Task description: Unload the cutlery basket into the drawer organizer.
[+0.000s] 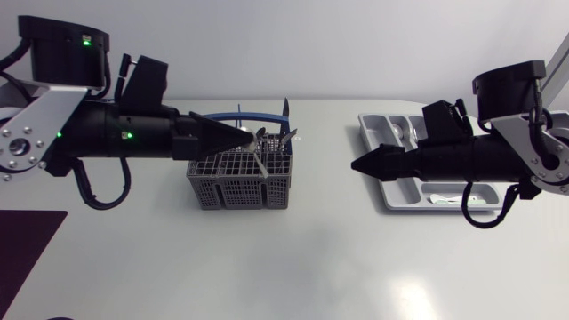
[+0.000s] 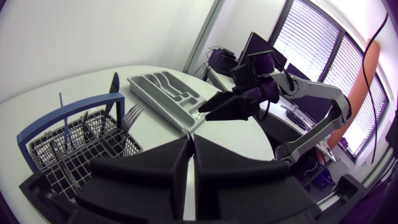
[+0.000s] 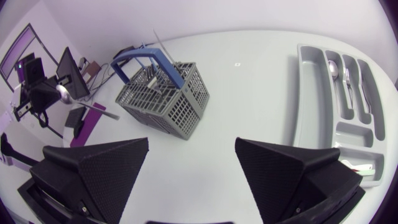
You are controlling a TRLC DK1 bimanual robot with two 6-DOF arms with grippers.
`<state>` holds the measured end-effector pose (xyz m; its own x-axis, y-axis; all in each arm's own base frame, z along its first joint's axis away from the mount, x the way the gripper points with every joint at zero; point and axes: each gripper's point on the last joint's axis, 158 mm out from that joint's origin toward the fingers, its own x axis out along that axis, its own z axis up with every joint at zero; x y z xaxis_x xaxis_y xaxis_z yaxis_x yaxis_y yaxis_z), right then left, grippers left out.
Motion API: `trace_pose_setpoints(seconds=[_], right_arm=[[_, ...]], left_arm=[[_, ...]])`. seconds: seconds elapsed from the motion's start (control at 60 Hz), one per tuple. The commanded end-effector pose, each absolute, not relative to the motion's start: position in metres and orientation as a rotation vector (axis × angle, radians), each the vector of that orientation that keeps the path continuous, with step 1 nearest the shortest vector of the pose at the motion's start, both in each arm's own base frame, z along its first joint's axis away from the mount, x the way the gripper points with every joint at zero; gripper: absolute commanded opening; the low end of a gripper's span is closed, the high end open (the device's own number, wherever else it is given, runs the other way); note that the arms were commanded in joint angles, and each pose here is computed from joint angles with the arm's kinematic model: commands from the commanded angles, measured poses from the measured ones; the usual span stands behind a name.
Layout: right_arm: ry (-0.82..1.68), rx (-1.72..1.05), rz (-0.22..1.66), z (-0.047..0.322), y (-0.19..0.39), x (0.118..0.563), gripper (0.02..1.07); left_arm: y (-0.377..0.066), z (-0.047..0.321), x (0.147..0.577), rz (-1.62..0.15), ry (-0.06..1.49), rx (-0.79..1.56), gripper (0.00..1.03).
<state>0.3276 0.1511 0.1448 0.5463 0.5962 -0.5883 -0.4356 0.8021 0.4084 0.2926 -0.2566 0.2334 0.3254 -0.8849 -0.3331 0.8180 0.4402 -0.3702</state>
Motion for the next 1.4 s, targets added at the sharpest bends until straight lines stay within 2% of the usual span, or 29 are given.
trace_pose_setpoints(seconds=[0.0,0.317,0.417,0.533,0.767,0.933,1.033,1.383], right_arm=[[0.765,0.116,0.661,0.145,0.149,0.324,1.02],[0.728,-0.229,0.844,0.128,0.15,0.294,1.02],[0.651,-0.18,1.013,0.138,0.172,0.272,1.02],[0.611,-0.237,1.029,0.144,0.174,0.267,1.02],[0.591,-0.304,1.211,0.142,0.194,0.24,1.01],[0.543,-0.313,1.297,0.15,0.209,0.23,0.91],[0.535,-0.311,1.31,0.151,0.213,0.233,0.9],[0.507,-0.31,1.357,0.153,0.226,0.239,0.59]], left_arm=[[-0.27,0.242,0.293,-1.185,0.498,-0.092,0.07],[-0.315,0.222,0.281,-1.356,0.606,-0.032,0.06],[-0.329,0.214,0.274,-1.418,0.644,-0.009,0.06],[-0.342,0.208,0.266,-1.48,0.695,0.007,0.06],[-0.36,0.207,0.256,-1.58,0.766,-0.002,0.06],[-0.365,0.202,0.246,-1.653,0.828,0.002,0.06],[-0.366,0.201,0.243,-1.682,0.859,-0.007,0.06],[-0.37,0.21,0.231,-1.74,0.864,-0.035,0.06]])
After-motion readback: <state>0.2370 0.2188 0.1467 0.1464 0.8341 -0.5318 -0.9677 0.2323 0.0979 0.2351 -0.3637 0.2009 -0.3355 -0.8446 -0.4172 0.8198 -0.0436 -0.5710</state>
